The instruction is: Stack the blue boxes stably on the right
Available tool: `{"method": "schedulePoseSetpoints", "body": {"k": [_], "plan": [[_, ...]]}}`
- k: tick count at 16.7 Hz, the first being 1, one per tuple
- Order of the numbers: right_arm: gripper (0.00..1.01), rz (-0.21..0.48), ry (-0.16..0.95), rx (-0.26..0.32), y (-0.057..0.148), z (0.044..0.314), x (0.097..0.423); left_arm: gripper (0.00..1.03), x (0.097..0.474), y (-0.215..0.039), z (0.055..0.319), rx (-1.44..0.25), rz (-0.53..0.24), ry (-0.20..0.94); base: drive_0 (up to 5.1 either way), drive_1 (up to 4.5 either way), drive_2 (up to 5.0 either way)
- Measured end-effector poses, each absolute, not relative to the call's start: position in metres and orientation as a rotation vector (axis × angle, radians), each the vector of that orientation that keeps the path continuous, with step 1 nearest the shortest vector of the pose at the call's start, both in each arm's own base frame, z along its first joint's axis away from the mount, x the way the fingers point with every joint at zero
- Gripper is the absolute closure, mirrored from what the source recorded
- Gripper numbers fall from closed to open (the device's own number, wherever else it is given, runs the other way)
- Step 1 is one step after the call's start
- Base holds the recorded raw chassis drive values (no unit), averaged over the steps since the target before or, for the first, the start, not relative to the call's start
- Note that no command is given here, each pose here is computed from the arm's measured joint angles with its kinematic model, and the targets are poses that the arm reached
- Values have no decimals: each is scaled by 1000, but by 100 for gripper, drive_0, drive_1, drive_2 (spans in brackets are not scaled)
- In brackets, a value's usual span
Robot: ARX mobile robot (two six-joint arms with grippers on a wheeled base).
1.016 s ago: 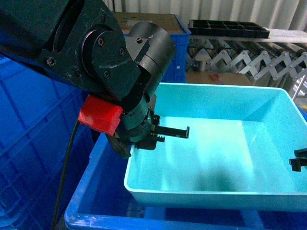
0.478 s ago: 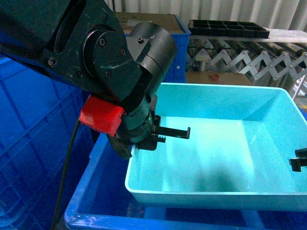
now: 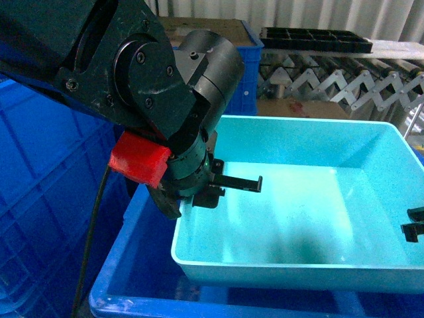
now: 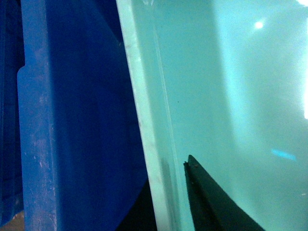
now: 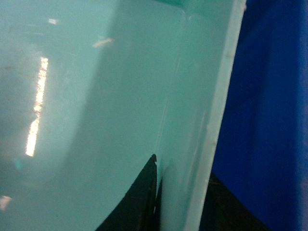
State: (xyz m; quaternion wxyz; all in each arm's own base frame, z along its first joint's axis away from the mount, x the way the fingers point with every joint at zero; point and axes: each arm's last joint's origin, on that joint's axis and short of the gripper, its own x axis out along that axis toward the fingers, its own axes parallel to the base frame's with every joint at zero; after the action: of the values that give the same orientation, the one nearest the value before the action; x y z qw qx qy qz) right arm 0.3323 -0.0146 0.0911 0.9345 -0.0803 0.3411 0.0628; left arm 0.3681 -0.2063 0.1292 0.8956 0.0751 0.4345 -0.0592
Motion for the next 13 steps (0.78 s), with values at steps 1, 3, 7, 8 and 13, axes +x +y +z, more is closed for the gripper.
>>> {"method": "schedulePoseSetpoints", "body": {"k": [1,3,7,8,13], "plan": [[73,123,702,-189,-15,90,332,85,368,-207,130,158,-132,899,0,0,0],[62,133,702,-225,-15,89,332,74,367,-213,133,161,-156,888,0,0,0],[4,143,701,-258,-15,89,332,15,364,-219,134,173,-184,885,0,0,0],[1,143,701,-258,-15,89,332,7,365,-217,134,171,-179,885,0,0,0],[3,178,599,-214,-14,119,350,5,380,-195,177,76,-159,738,0,0,0]]}}
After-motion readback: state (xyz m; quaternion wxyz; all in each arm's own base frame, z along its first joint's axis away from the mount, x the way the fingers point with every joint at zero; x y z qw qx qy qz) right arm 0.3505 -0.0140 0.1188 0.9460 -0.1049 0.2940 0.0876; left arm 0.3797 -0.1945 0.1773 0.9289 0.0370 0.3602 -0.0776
